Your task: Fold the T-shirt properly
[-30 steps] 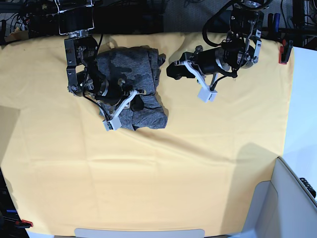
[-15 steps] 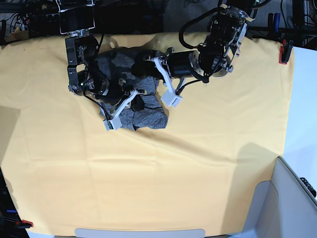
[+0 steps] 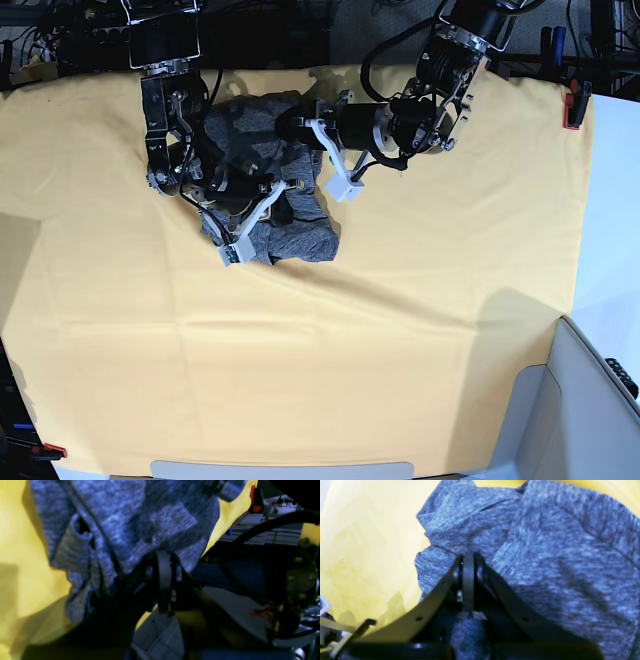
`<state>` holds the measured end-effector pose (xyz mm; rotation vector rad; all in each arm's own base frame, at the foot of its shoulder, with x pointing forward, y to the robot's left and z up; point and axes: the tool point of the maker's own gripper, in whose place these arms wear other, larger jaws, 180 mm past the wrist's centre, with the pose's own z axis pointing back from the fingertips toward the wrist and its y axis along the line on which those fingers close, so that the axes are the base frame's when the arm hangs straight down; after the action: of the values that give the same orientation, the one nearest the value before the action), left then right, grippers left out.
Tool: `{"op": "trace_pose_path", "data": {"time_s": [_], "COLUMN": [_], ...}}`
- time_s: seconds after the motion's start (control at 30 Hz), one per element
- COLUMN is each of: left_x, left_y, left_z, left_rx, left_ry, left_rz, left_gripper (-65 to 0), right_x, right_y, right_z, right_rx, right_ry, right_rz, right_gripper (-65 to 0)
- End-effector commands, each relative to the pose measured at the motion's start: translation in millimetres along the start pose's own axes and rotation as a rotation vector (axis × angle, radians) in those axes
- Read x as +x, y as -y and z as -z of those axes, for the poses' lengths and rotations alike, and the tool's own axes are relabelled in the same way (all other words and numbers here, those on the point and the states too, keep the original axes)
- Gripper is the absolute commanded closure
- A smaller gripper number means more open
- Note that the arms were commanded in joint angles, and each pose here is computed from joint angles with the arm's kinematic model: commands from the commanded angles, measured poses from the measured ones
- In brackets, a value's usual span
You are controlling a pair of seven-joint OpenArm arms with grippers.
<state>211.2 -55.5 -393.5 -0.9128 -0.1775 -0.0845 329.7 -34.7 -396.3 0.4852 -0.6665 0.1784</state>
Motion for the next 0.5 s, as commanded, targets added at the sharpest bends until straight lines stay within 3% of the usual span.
{"op": "trace_pose_path", "data": {"time_s": [0.0,0.27,0.47], "left_x": [2,-27,-36], "left_y": [-8,-36,-46], "left_z": [-1,0,0], "left_rx": [0.046,0.15,0.204], "left_ry": [-0.001,-0.039,-0.05], "left_rz": [0.016,0.009,0.025], "left_gripper": [-1.1,-1.1,-1.1], "right_x": [5,26,47], "right_y": [16,34,48], "right_z": [-3,-2,6], "right_rx": [-0.073,-0.208,-0.249], "right_ry": [-0.008,0.053,0.051], "right_rz": [-0.034,-0.003,-0.017], "right_gripper": [0.0,0.0,0.0]}}
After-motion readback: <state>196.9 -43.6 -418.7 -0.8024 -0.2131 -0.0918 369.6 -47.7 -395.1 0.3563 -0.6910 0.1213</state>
